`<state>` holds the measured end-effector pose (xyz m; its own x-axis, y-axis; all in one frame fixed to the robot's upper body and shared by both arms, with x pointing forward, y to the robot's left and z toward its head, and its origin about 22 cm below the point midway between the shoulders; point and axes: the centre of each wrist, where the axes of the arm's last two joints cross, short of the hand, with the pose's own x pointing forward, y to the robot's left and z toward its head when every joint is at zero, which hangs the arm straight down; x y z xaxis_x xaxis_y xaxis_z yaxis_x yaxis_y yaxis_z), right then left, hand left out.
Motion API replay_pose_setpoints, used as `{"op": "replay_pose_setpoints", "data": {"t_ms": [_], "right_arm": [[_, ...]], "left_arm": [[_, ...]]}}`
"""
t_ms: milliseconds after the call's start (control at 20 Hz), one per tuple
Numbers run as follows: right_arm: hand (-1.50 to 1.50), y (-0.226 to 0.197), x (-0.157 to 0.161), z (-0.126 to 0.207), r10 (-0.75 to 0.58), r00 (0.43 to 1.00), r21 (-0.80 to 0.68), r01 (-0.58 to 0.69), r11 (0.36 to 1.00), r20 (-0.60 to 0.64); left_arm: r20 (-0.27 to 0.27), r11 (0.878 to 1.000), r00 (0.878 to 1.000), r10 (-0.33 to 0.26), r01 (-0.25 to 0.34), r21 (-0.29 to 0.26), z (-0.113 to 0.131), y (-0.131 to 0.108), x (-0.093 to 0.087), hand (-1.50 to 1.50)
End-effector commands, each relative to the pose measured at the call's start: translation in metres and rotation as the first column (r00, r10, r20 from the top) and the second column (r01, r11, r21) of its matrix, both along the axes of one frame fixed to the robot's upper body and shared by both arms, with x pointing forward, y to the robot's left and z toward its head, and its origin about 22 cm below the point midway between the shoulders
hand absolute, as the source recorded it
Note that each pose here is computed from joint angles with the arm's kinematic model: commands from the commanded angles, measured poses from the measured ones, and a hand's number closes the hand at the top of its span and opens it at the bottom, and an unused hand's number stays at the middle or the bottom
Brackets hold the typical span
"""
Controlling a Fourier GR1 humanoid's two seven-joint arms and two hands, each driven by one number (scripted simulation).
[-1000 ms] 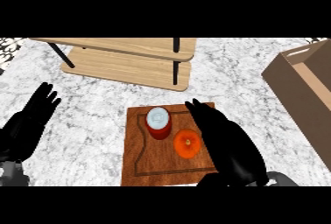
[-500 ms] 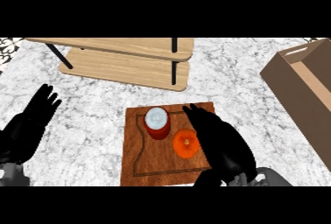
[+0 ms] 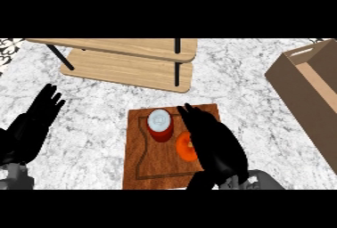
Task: Pick the squash from the cutting board and place it in the cardboard box
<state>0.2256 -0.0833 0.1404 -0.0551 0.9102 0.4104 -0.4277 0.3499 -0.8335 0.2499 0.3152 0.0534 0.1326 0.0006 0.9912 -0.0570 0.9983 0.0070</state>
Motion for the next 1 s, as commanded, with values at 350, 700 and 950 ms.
{"op": "replay_pose_setpoints", "data": {"t_ms": [350,700,950], "right_arm": [[-1.50,0.012,0.014,-0.009,-0.073,0.996,-0.161,0.064,0.985,-0.050],[-1.50,0.022,0.006,-0.024,-0.096,0.992,-0.180,0.080,0.981,-0.084],[-1.50,0.032,0.020,-0.031,-0.114,0.989,-0.226,0.090,0.970,-0.093]], "left_arm": [[-0.004,1.000,1.000,0.002,-0.002,0.000,-0.001,0.014,-0.005,0.00],[0.013,1.000,1.000,0.017,-0.018,0.020,-0.002,0.013,-0.009,0.00],[0.004,1.000,1.000,-0.007,0.007,-0.002,-0.014,0.005,-0.020,0.00]]}}
